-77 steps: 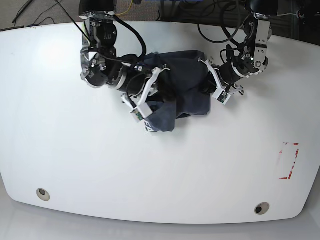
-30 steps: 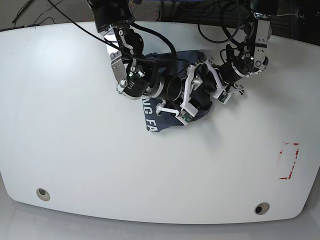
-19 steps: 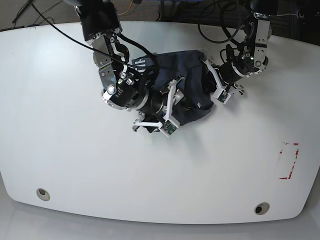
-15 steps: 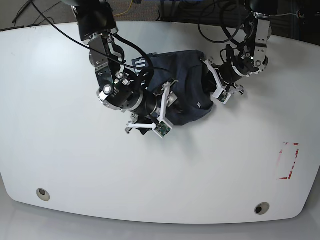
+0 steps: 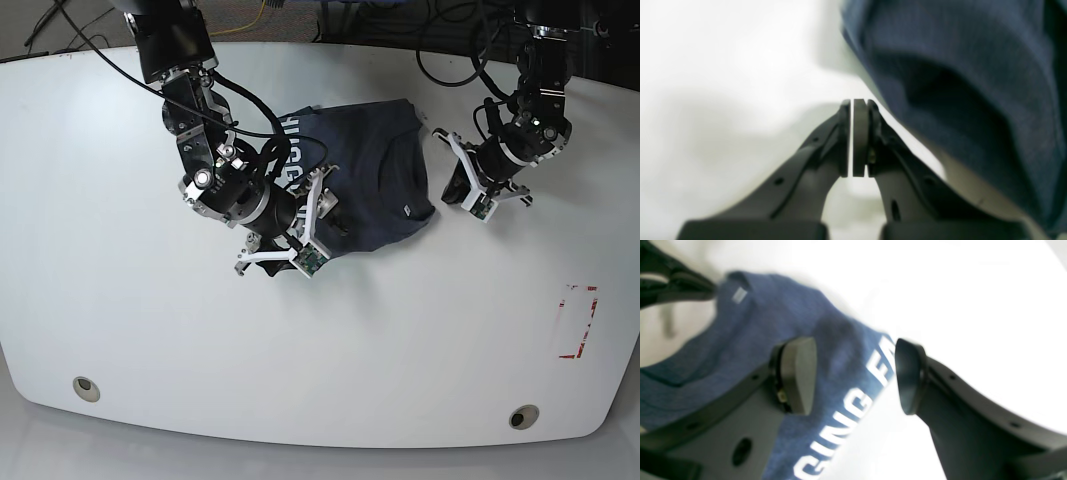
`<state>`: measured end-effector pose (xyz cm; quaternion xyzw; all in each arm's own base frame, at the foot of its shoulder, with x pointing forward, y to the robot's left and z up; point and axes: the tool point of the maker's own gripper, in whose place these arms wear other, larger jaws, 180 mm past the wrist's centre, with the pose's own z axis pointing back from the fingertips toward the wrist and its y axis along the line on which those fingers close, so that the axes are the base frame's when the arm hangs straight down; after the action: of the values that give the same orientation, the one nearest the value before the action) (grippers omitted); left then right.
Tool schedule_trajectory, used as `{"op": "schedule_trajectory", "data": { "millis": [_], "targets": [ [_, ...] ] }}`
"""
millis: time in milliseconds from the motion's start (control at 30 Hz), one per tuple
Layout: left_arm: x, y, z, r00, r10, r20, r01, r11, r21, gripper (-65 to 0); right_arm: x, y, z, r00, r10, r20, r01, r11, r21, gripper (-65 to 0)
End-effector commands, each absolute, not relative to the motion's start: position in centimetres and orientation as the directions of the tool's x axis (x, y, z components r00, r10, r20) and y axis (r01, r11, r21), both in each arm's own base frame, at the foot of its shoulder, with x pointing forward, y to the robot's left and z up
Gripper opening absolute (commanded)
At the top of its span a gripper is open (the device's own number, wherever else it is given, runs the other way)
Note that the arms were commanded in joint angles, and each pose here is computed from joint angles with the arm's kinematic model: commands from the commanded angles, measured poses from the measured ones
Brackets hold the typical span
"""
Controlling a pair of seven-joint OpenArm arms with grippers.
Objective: Layout the t-shirt on the table in an organized manner, then fold the t-shirt properly
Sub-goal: 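Hold the folded bundle with both grippers and press the layers together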
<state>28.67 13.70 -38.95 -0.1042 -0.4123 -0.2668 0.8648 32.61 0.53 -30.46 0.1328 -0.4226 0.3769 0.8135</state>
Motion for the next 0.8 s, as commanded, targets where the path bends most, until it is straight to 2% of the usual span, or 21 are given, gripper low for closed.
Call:
{"op": "schedule_trajectory", "data": {
  "millis": [0, 133, 300, 467, 633, 767],
  "targets": [
    [30.4, 13.8, -35.6, 0.432, -0.356, 0.829, 0.537, 0.840, 0.081, -65.0, 33.4, 0.7, -28.9, 0.316, 0.480, 0.818, -0.719, 0.684, -0.123, -29.1],
    [31.3, 14.0, -33.4, 0.382, -0.350, 0.855, 0.522, 0.846, 0.113, -65.0, 33.9, 0.5, -29.0, 0.325, 0.462, 0.825, -0.709, 0.697, -0.111, -34.4],
    [32.0, 13.0, -31.0, 0.332, -0.289, 0.898, 0.475, 0.874, 0.106, -65.0, 35.1, 0.3, -29.1, 0.337, 0.386, 0.859, -0.676, 0.734, -0.064, -49.5],
    [32.0, 11.1, -29.3, 0.285, -0.256, 0.924, 0.485, 0.870, 0.091, -65.0, 36.2, -0.5, -29.6, 0.356, 0.352, 0.866, -0.649, 0.759, -0.041, -60.6],
    [30.4, 8.7, -29.7, 0.290, -0.232, 0.929, 0.527, 0.848, 0.047, -65.0, 36.8, -0.4, -30.0, 0.371, 0.347, 0.861, -0.647, 0.762, -0.027, -62.7],
    [28.9, 5.5, -30.1, 0.277, -0.251, 0.928, 0.621, 0.783, 0.026, -65.0, 36.9, 0.3, -30.6, 0.392, 0.331, 0.858, -0.646, 0.764, 0.000, -62.9]
  ]
}}
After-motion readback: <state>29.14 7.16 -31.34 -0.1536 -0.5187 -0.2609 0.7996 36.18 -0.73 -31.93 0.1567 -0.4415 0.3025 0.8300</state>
